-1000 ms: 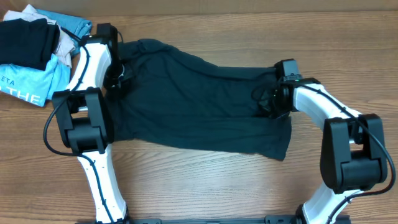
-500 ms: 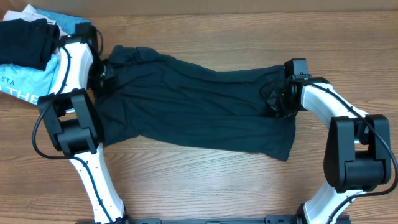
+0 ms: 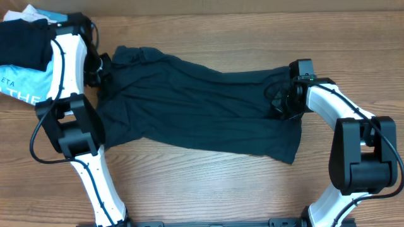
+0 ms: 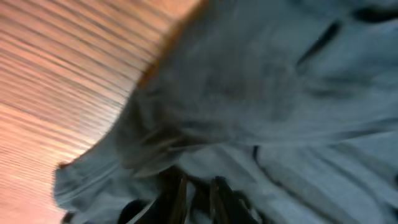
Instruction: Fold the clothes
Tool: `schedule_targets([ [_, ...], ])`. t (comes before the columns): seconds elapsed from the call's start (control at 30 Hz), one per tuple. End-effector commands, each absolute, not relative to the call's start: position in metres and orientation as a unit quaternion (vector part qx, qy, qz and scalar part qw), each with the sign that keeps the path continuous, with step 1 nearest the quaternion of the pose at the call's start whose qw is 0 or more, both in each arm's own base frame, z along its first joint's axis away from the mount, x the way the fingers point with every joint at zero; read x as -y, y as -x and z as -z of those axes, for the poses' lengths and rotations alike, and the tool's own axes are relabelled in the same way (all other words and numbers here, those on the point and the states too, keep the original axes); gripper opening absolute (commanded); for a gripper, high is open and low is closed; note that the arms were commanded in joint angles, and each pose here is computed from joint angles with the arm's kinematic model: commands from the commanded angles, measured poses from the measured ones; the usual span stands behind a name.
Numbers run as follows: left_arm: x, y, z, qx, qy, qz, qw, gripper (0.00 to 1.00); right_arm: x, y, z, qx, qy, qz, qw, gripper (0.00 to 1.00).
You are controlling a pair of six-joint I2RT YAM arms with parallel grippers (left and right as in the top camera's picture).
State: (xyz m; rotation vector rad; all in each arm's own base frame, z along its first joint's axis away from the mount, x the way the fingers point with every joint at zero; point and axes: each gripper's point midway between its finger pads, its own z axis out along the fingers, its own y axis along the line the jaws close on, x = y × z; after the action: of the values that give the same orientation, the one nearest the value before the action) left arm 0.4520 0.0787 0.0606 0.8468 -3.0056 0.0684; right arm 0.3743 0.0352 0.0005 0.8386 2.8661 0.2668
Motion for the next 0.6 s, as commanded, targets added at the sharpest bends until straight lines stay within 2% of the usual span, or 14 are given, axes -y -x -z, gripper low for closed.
schedule_targets([
  [0.0, -0.067, -0.436, -0.025, 0.963, -0.262, -0.036, 0.049, 0.17, -0.026, -0.362, 0.019, -0.954, -0.287, -0.07, 0.045, 0.17],
  [0.13, -0.08, -0.421, -0.004, 0.963, -0.262, 0.002, 0.064, 0.18, -0.026, -0.361, 0.019, -0.954, -0.287, -0.069, 0.043, 0.17],
  [0.3, -0.112, -0.414, -0.003, 0.959, -0.272, 0.053, 0.06, 0.23, -0.026, -0.361, 0.019, -0.954, -0.288, -0.069, 0.043, 0.18],
  [0.47, -0.132, -0.405, 0.006, 0.952, -0.291, 0.062, 0.074, 0.24, -0.026, -0.36, 0.019, -0.955, -0.288, -0.068, 0.04, 0.17],
  [0.57, -0.157, -0.403, 0.0, 0.947, -0.293, 0.117, 0.063, 0.24, -0.026, -0.358, 0.019, -0.955, -0.288, -0.067, 0.037, 0.18],
])
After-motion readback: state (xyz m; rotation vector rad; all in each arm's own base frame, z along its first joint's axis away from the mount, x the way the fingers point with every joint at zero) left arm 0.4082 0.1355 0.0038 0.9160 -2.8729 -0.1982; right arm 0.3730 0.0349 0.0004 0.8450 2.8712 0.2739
